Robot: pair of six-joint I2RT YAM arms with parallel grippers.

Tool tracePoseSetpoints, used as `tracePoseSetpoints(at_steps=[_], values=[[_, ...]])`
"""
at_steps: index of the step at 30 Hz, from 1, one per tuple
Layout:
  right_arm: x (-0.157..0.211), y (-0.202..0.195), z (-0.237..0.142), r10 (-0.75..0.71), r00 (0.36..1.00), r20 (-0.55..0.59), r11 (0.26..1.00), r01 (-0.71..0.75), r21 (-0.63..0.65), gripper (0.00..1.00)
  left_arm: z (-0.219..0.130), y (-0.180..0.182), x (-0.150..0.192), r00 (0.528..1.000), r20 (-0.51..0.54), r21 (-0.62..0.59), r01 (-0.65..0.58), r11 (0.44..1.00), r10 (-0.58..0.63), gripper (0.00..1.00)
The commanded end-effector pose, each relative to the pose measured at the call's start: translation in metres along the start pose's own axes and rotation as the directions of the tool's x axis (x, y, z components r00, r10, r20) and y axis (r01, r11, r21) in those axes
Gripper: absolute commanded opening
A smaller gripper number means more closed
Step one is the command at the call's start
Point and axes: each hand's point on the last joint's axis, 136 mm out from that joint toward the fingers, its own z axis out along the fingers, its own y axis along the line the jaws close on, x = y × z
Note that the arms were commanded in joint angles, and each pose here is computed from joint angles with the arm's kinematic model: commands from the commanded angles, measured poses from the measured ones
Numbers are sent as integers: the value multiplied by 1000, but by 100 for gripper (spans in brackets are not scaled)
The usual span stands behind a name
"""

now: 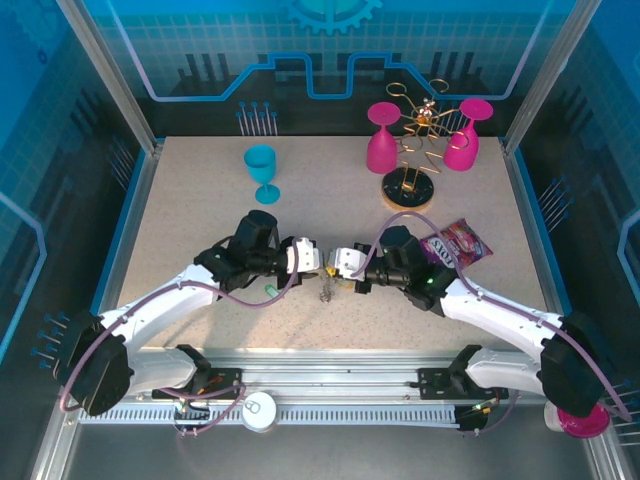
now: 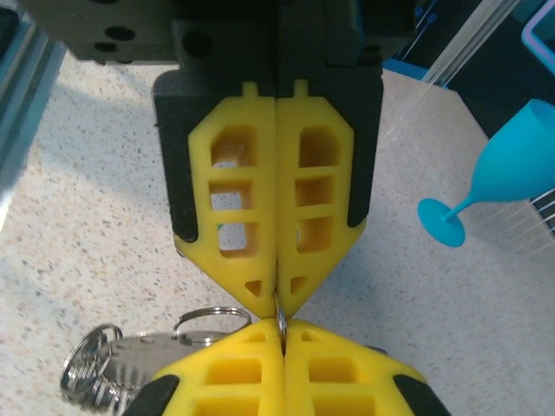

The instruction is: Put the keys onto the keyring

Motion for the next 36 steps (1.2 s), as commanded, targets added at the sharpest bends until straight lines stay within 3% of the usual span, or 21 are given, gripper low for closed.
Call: tracePoseSetpoints(at_steps=[1,3,5,7,13,17,30,36], values=[[-2,8,1,-2,1000,13,1000,3,-23,0,-7,-5,-19,998,65,12,-26,1000,26,0],[-3,9,0,4,1000,22,1000,-4,-24,0,-9,-3,-21,997,74,-2,-15,1000,15,3],[-5,10,-3,20,999,49,999,-19,-27,0,-10,-2,-18,998,71,-19,-1,1000,2,20],[-10,10,-8,44,994,99,999,-41,-30,0,-11,-4,-10,998,60,-31,32,999,-30,23],[-15,12,-16,105,967,232,994,-94,-58,0,-14,-5,2,961,131,-70,254,965,-244,23],[-9,13,-19,146,953,267,988,-127,-86,0,-15,-5,2,932,222,-92,312,946,-286,25],[-10,26,-23,226,920,319,964,-165,-206,0,-1,-16,-1,896,373,-18,265,964,-240,24],[-12,26,-23,230,917,326,963,-167,-212,0,2,-32,-3,892,379,49,247,968,-247,24]])
